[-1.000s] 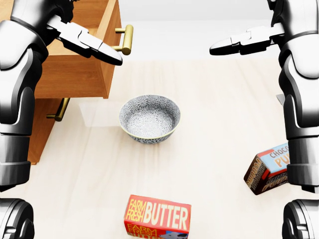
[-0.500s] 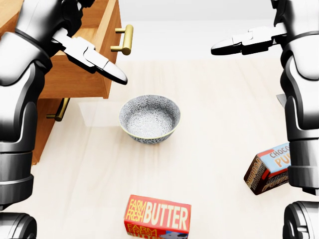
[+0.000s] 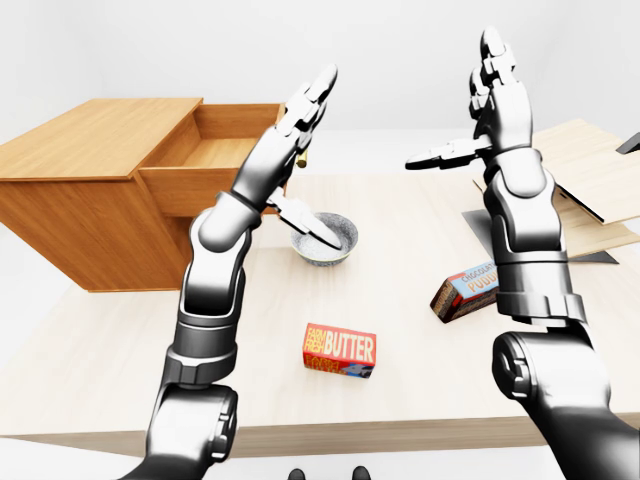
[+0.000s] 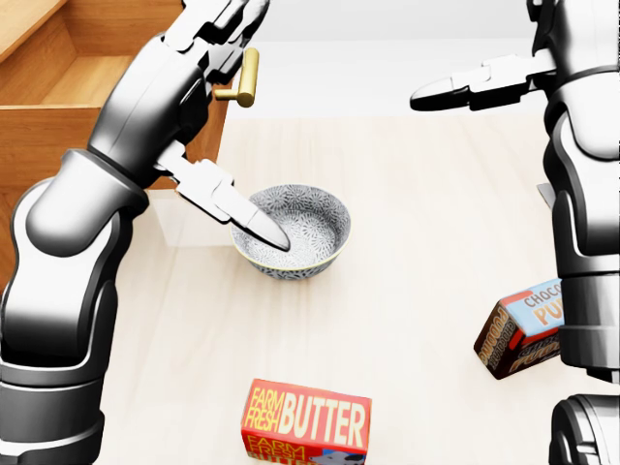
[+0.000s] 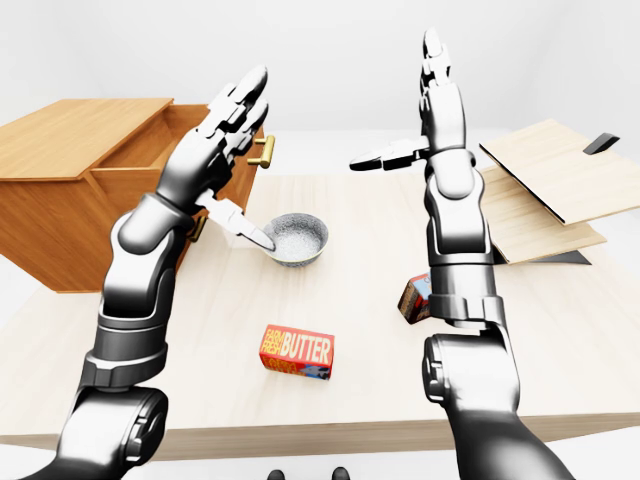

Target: Close the top drawer of the cabinet.

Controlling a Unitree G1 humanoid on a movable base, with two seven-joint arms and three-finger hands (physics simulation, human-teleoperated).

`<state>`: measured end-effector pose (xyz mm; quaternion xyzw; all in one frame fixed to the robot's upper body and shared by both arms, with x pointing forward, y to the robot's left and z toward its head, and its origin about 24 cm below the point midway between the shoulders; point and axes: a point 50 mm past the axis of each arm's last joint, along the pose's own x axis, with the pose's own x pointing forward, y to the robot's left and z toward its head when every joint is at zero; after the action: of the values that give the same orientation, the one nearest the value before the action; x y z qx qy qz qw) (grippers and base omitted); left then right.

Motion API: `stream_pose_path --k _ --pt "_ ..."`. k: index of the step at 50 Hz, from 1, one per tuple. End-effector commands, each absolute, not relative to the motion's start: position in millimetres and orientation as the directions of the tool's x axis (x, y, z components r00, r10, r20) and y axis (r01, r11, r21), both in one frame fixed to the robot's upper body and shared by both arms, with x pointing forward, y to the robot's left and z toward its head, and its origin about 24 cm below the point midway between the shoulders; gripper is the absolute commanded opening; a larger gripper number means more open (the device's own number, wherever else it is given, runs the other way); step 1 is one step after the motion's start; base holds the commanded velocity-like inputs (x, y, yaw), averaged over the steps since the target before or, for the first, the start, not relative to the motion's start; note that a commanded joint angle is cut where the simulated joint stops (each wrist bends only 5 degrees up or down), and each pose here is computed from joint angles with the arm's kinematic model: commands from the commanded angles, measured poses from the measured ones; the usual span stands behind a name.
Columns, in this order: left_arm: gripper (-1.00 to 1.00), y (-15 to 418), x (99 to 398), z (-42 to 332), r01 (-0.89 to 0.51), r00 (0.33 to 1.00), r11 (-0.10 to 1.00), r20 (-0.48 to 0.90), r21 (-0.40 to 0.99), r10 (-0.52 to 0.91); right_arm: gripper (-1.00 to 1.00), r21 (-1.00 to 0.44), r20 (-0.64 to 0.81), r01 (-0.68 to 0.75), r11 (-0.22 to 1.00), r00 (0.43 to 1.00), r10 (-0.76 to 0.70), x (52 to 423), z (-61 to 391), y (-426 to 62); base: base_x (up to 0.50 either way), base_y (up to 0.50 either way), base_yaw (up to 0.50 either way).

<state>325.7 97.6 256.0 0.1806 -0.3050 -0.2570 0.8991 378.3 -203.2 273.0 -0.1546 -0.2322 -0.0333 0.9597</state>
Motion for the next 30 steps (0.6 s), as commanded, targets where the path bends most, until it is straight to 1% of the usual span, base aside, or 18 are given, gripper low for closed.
stream_pose_path --k 1,12,19,30 --pt "1.0 95 323 232 0.386 0.708 0.79 0.396 0.476 -0.584 1.0 -0.28 0.447 0.135 0.95 0.894 0.004 380 270 -202 0.0 0.0 0.0" --pt "1.0 96 326 217 0.407 0.735 0.798 0.359 0.445 -0.575 1.0 -0.281 0.443 0.135 0.95 0.897 0.003 380 269 -202 0.0 0.0 0.0" --pt "1.0 96 329 200 0.428 0.761 0.798 0.308 0.423 -0.571 1.0 -0.279 0.43 0.133 0.951 0.903 0.0 382 266 -203 0.0 0.0 0.0" --pt "1.0 95 336 193 0.429 0.784 0.807 0.278 0.405 -0.556 1.0 -0.28 0.42 0.141 0.95 0.907 -0.01 382 263 -204 0.0 0.0 0.0"
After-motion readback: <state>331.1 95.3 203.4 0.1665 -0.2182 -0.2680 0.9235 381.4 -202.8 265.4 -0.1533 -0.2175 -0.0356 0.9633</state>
